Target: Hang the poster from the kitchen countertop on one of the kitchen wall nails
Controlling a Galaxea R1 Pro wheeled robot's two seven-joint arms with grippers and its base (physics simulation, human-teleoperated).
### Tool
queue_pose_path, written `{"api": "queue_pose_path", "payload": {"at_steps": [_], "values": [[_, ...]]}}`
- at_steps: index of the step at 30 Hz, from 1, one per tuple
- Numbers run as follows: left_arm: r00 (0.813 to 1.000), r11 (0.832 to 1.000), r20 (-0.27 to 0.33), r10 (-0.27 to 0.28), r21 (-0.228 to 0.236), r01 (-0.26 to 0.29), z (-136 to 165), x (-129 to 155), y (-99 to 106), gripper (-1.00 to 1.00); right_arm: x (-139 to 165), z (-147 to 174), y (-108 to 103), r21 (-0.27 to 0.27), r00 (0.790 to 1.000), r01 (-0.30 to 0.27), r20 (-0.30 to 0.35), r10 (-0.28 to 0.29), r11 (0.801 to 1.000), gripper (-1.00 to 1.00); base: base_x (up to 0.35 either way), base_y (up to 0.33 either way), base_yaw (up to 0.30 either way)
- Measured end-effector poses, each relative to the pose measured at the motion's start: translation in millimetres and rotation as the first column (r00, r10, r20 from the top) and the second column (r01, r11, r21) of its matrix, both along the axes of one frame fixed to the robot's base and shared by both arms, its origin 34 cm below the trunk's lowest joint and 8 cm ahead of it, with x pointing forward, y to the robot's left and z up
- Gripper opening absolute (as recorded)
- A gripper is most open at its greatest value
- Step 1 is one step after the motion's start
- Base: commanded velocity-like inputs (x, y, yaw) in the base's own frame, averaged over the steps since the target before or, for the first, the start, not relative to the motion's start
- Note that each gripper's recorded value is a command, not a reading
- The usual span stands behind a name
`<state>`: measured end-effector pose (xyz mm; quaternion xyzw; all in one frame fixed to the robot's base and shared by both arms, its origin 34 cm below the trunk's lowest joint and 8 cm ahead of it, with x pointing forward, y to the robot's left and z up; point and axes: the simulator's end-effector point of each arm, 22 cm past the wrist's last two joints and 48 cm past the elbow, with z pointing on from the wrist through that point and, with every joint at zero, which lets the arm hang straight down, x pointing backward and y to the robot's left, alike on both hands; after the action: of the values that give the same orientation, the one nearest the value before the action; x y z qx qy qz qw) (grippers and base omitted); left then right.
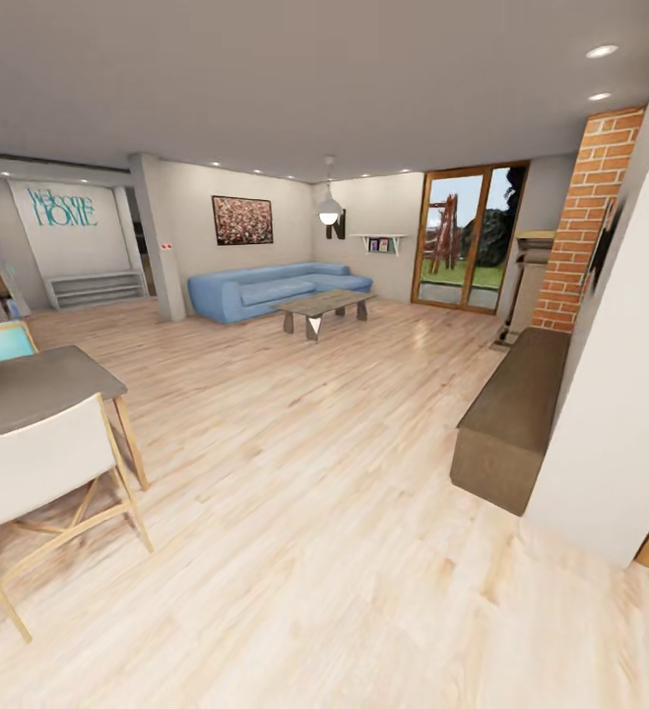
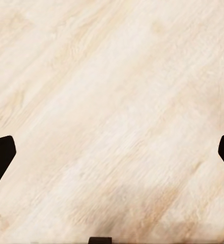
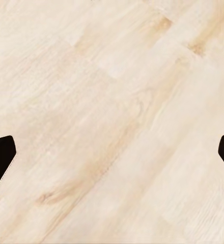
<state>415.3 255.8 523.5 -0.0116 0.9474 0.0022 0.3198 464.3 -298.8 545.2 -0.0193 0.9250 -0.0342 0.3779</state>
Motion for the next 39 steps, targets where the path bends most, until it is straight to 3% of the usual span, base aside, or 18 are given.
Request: {"api": "queue_pose_path", "payload": {"at_steps": [10,22,39], "values": [[1.000,1.000,0.000,0.001,0.000,-0.001,0.0,0.1,0.2,1.00,-0.3,-0.3,0.0,0.000,1.000,0.000,-0.001,0.000,1.000,1.00,0.000,-0.026,0.291],[1.000,1.000,0.000,0.006,0.000,-0.006,0.0,0.1,1.6,1.00,-0.6,-0.4,0.0,0.000,1.000,0.000,-0.001,0.000,1.000,1.00,0.000,-0.243,0.182],[1.000,1.000,0.000,0.009,0.001,-0.009,-0.2,-0.4,3.2,1.00,-16.1,-12.2,0.3,0.000,0.999,0.002,-0.040,-0.002,1.000,1.00,0.000,-0.012,0.290]]}}
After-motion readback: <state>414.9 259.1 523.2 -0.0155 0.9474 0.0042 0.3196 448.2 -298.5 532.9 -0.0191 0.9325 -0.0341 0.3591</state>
